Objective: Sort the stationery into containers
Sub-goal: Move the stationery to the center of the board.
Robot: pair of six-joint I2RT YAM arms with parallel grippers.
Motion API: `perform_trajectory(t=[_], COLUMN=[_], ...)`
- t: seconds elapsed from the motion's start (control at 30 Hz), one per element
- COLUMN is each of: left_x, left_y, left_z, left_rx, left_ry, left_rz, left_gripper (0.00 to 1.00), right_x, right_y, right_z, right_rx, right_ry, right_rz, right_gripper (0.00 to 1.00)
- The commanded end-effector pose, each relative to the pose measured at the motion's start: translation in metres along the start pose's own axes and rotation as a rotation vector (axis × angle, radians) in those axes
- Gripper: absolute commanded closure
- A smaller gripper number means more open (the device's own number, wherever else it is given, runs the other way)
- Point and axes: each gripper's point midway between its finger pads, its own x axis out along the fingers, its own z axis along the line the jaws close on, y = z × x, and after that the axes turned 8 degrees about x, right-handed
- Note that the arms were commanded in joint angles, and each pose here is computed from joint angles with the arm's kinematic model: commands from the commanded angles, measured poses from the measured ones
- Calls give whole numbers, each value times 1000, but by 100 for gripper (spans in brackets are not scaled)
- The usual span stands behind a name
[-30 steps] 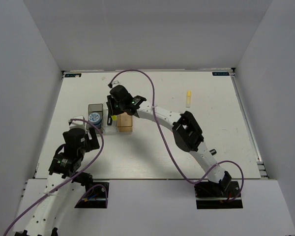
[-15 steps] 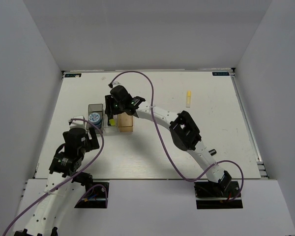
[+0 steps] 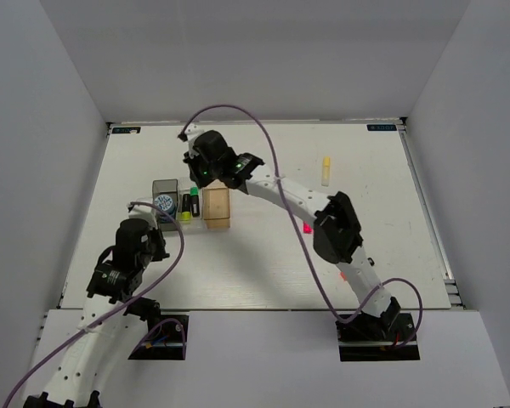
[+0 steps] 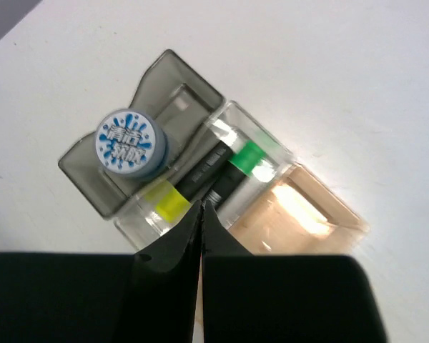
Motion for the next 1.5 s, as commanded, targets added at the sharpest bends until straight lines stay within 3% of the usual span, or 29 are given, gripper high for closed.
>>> perform_trajectory(t=[0.0,0.03,0.07,0.1,0.17,0.2,0.23,0.27,0.3,0.33,0.37,0.4,0.43,0.47,0.6,0.63,0.67,0.7,0.8,0.9,1.03,1.27,1.47], left_x=[1,1,0,-2,0,1,2,3,6,6,1,12,9,20,42,55,60,75,83,113,130,143,150], left_y=[-27,-28,-33,-46,-49,-55,-55,-55,-57,-55,-65,-52,-63,-50,-62,-49,-49,-55,-62,-52,-49,-41,-38], left_z=[-45,-64,-70,-82,-98,-117,-124,-133,-155,-163,-180,-204,-218,-232,-304,-314,-322,-344,-365,-383,-400,-419,-435], left_rx=[-58,-69,-81,-109,-108,-67,-46,-6,50,104,157,231,264,316,329,347,331,339,305,282,222,174,148], left_ry=[233,331,358,403,465,510,521,515,548,555,553,557,569,542,578,556,539,527,502,453,434,387,373], left_rz=[-47,-6,-7,-27,6,18,26,25,69,89,69,156,153,205,228,266,277,282,300,330,325,265,224], left_gripper=[100,100,100,100,100,96,90,71,64,56,36,27,23,19,19,20,21,26,37,39,33,26,26], right_x=[-79,-116,-115,-139,-180,-180,-196,-210,-219,-229,-244,-254,-264,-277,-315,-324,-338,-339,-356,-363,-364,-372,-378], right_y=[-51,-65,-33,-41,-41,-6,6,13,33,46,51,68,80,81,114,119,111,139,149,163,186,180,175], right_z=[-50,-54,-85,-104,-130,-149,-172,-171,-177,-195,-191,-199,-201,-206,-225,-234,-234,-239,-247,-260,-266,-263,-263], right_rx=[-176,-155,-92,-34,24,40,75,84,95,134,148,176,196,215,216,225,173,172,164,219,287,342,360], right_ry=[189,207,261,311,373,412,456,443,455,484,465,478,472,484,566,595,602,618,659,691,690,664,663], right_rz=[-89,-112,-34,-58,-60,23,63,75,139,174,190,235,251,237,262,262,212,269,206,155,189,129,101], right_gripper=[100,100,100,100,75,58,50,46,44,52,66,96,100,100,100,97,84,55,36,35,35,35,35])
